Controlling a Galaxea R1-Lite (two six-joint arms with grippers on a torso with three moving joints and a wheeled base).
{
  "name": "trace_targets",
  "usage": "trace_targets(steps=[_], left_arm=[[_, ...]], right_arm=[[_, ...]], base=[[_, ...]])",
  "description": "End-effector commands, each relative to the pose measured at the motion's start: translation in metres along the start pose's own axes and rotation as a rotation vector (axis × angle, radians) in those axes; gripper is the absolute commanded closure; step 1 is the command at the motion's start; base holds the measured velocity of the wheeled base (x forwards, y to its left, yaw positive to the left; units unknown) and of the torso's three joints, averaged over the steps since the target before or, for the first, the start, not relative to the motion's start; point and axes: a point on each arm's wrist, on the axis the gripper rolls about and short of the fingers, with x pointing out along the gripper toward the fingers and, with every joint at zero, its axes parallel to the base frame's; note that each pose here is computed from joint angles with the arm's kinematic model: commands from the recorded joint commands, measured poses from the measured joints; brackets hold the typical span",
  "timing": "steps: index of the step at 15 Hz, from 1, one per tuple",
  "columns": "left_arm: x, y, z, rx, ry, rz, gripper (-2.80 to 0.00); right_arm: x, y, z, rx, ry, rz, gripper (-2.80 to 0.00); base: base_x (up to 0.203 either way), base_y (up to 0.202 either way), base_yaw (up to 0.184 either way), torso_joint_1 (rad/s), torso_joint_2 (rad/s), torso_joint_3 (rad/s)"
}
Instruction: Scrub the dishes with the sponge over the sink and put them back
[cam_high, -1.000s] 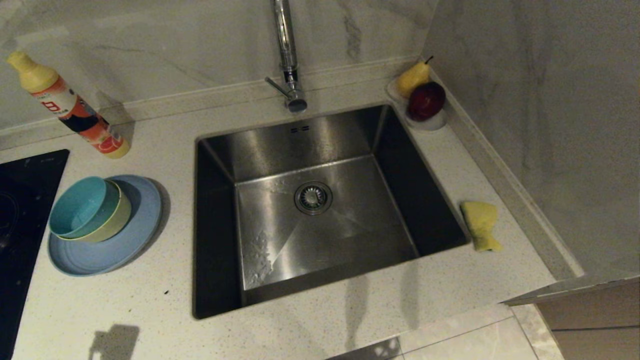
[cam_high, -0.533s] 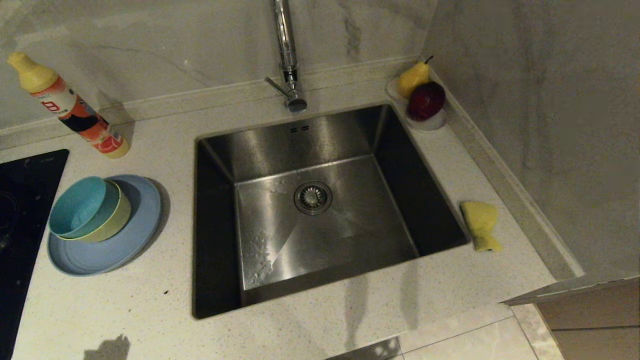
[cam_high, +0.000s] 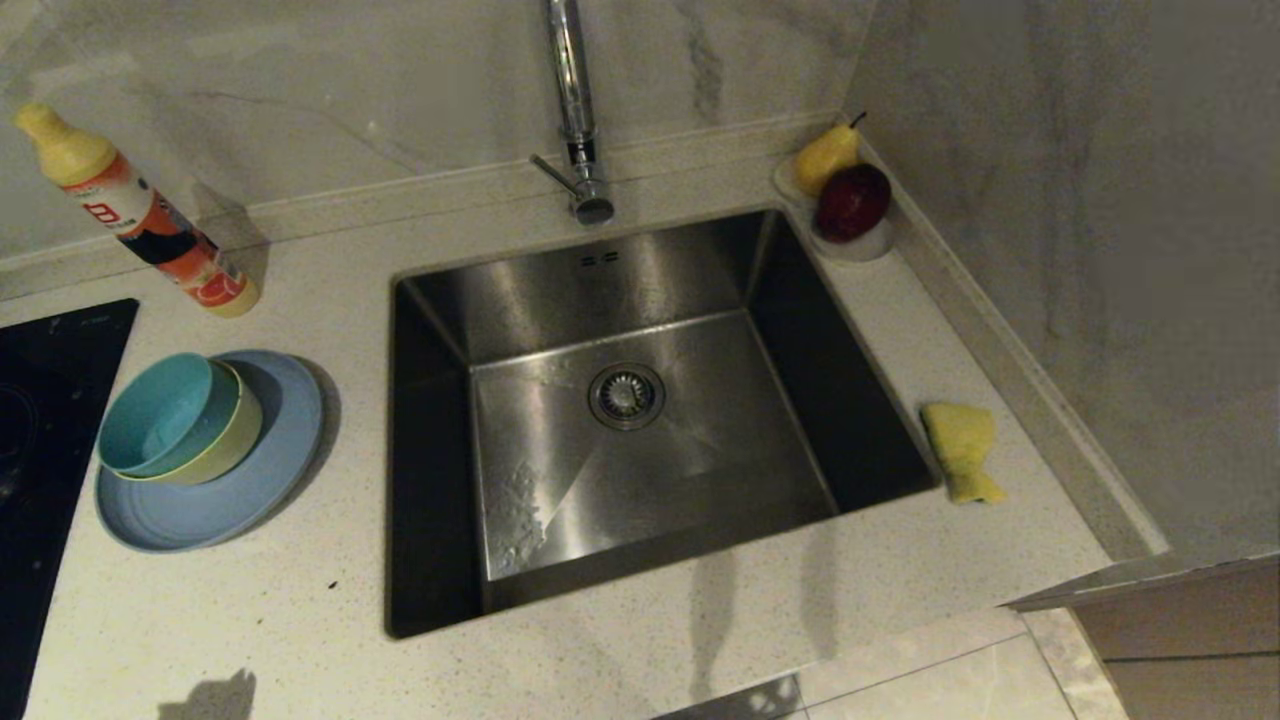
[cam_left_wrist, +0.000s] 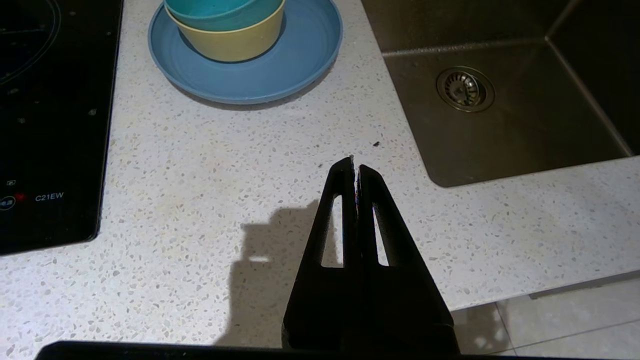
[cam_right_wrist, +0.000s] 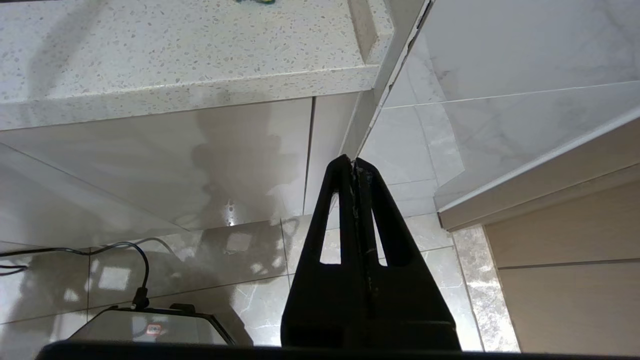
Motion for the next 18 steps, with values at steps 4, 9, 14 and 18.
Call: trace_targets(steps=[4,9,14,18], left_arm=[[0.0022,0.0002,-0.0113,-0.001,0.042,0.001,0.0],[0.0022,0.0002,-0.0113,-0.001,0.042,0.001,0.0],[0.0022,0.0002,-0.0113,-0.001,0.042,0.001,0.0],[0.0022,0.0002,-0.0113,-0.001,0.042,0.001,0.0]], right_arm=[[-0.0001,0.0,-0.0001,-0.008,-0.003,0.003,0.0],[-0.0002,0.0001,0.0002,0.003,-0.003,0.005,0.0],[-0.0001,0.0,0.0002,0.008,-0.001,0.003,0.0],[-0.0001,0.0,0.0002,0.027,-0.001,0.002,0.0]], base=[[0.0,0.0,0.0,0.0,0.0,0.0],[0.0,0.0,0.0,0.0,0.0,0.0],[0.0,0.0,0.0,0.0,0.0,0.0],[0.0,0.0,0.0,0.0,0.0,0.0]])
